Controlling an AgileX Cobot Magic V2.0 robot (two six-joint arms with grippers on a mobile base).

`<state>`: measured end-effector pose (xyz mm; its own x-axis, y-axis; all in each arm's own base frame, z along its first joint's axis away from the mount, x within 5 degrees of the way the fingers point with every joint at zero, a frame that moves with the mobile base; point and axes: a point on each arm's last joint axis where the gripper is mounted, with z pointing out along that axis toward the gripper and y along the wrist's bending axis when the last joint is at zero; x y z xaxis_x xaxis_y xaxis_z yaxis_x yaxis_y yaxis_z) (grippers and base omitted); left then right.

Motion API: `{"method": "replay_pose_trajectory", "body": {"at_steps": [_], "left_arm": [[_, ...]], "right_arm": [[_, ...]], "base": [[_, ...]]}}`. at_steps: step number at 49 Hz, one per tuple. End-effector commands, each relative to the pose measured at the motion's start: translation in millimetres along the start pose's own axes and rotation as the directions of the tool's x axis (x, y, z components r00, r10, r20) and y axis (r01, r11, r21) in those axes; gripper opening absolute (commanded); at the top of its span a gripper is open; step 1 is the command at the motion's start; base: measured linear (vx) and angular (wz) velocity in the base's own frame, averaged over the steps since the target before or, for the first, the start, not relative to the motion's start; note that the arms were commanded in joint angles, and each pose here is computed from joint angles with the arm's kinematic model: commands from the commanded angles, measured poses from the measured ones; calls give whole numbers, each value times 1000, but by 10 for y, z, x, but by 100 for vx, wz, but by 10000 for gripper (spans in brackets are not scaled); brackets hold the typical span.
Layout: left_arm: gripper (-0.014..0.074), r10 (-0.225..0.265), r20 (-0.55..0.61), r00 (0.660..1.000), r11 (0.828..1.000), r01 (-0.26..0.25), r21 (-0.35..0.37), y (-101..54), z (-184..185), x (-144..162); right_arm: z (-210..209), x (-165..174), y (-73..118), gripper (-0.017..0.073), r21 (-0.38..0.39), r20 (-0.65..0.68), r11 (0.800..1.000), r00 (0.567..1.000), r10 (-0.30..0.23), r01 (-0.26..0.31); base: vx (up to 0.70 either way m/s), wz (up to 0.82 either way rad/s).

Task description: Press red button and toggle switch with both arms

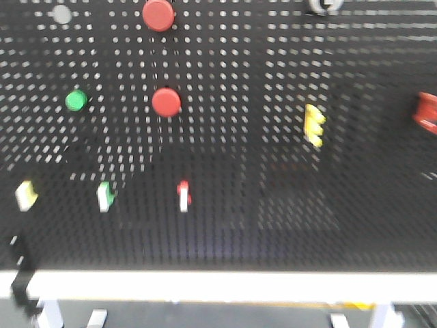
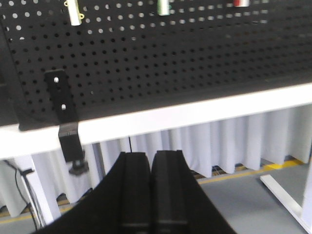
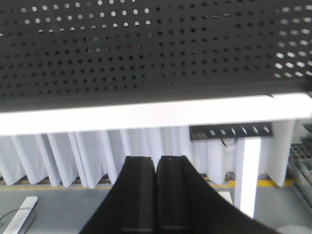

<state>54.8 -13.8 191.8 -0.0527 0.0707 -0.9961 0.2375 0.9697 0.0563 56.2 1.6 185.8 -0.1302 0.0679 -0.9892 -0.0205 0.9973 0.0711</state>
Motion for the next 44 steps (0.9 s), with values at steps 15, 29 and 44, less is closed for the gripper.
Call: {"method": "replay_pose_trajectory", "body": {"at_steps": [15, 29, 44], "left_arm": [[2, -9, 65, 998, 1000, 10, -13, 7, 5, 30], [2, -4, 65, 998, 1000, 5, -13, 7, 5, 30], [2, 15, 65, 998, 1000, -14, -14, 8, 5, 28]], "right_arm": [[-7, -38, -1, -3, 2, 80, 1000, 997, -13, 13], [-7, -38, -1, -3, 2, 80, 1000, 997, -13, 13], [-7, -38, -1, -3, 3, 80, 1000, 997, -15, 14]], "base": [[27, -1], [9, -4], [2, -2]]}}
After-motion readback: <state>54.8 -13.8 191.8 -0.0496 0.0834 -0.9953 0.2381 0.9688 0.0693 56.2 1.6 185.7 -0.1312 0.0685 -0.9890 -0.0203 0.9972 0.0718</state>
